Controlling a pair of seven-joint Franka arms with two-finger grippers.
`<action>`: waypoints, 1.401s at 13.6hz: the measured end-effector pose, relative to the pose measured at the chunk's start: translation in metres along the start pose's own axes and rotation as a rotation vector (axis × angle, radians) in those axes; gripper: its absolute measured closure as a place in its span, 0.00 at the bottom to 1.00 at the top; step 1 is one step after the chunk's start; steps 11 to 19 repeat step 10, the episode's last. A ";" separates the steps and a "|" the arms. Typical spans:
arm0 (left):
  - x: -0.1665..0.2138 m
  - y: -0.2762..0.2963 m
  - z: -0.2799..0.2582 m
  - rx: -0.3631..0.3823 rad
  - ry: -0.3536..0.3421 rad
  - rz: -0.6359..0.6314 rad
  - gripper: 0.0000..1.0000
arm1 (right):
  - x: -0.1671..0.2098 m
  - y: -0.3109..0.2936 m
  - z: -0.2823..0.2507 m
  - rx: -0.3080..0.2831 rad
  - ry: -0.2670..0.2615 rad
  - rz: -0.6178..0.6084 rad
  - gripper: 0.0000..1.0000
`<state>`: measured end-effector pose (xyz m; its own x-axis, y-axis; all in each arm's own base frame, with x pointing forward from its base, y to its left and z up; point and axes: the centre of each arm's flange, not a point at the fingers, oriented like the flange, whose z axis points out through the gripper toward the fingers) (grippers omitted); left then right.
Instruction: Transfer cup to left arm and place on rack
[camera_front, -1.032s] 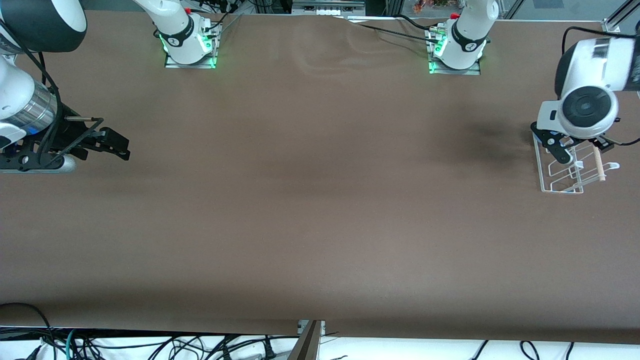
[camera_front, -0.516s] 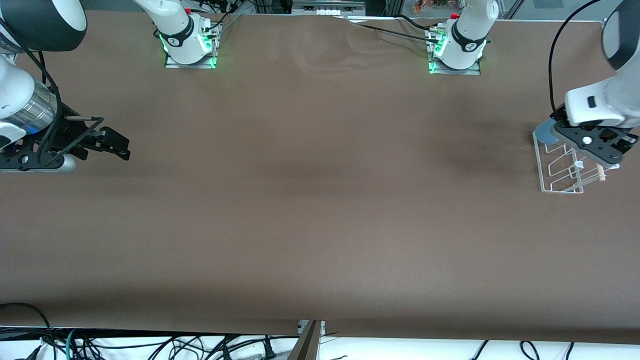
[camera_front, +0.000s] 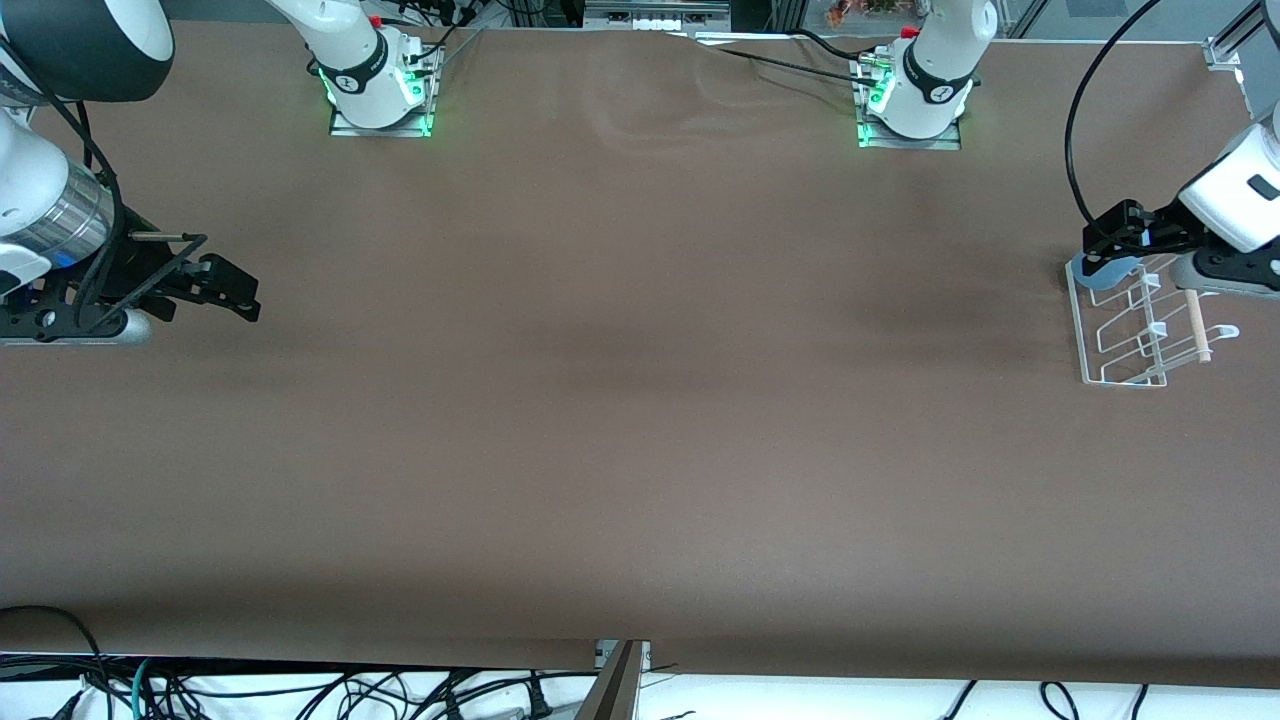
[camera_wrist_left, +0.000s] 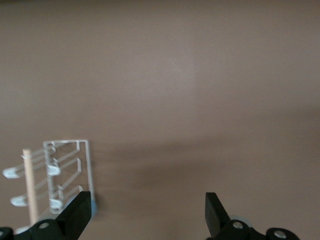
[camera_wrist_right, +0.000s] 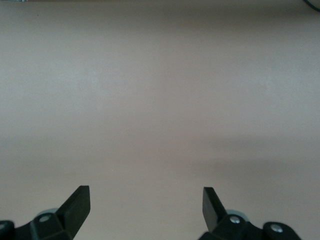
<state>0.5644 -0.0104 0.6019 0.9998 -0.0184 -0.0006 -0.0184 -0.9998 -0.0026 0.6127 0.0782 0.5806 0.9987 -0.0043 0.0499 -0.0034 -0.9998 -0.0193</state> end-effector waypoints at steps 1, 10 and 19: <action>0.000 -0.001 -0.004 -0.033 0.000 -0.074 0.00 | 0.000 0.000 0.000 0.000 0.003 0.000 0.00; 0.010 -0.006 -0.016 -0.079 -0.063 -0.161 0.00 | 0.002 0.000 -0.002 0.002 0.016 0.000 0.00; 0.010 -0.006 -0.016 -0.079 -0.063 -0.161 0.00 | 0.002 0.000 -0.002 0.002 0.016 0.000 0.00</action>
